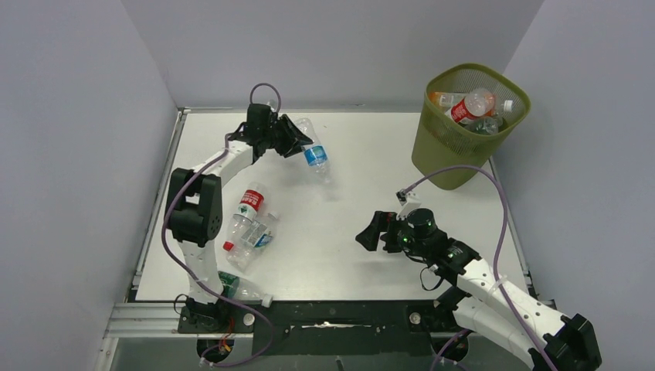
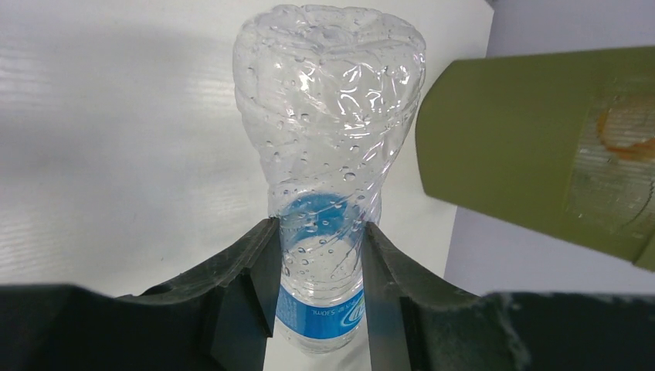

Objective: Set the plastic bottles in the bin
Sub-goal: Pick up the plastic bottle at the center of the board.

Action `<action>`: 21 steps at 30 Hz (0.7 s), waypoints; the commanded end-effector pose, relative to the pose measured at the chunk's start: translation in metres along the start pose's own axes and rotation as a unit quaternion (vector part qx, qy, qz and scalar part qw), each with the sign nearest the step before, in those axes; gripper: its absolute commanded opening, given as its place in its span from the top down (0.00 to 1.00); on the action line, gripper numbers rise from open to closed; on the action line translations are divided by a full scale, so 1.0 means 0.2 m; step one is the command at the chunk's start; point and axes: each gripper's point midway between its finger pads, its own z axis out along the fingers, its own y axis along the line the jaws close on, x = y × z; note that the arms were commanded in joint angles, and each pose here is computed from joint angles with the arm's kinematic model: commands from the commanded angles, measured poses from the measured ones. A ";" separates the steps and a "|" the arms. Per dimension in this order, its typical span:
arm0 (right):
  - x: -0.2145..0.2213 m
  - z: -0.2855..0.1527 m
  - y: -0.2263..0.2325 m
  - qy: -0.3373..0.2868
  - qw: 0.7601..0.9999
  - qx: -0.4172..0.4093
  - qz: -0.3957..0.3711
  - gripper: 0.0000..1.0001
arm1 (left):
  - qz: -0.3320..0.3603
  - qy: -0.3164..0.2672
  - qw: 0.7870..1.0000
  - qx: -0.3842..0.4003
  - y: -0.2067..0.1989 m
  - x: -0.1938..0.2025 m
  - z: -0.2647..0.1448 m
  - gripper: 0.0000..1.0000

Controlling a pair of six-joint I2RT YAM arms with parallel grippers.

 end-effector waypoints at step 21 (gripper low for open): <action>-0.32 -0.06 0.31 -0.025 0.998 -0.054 0.006 0.02 | 0.118 0.128 0.973 0.151 -0.28 0.43 -0.54 0.68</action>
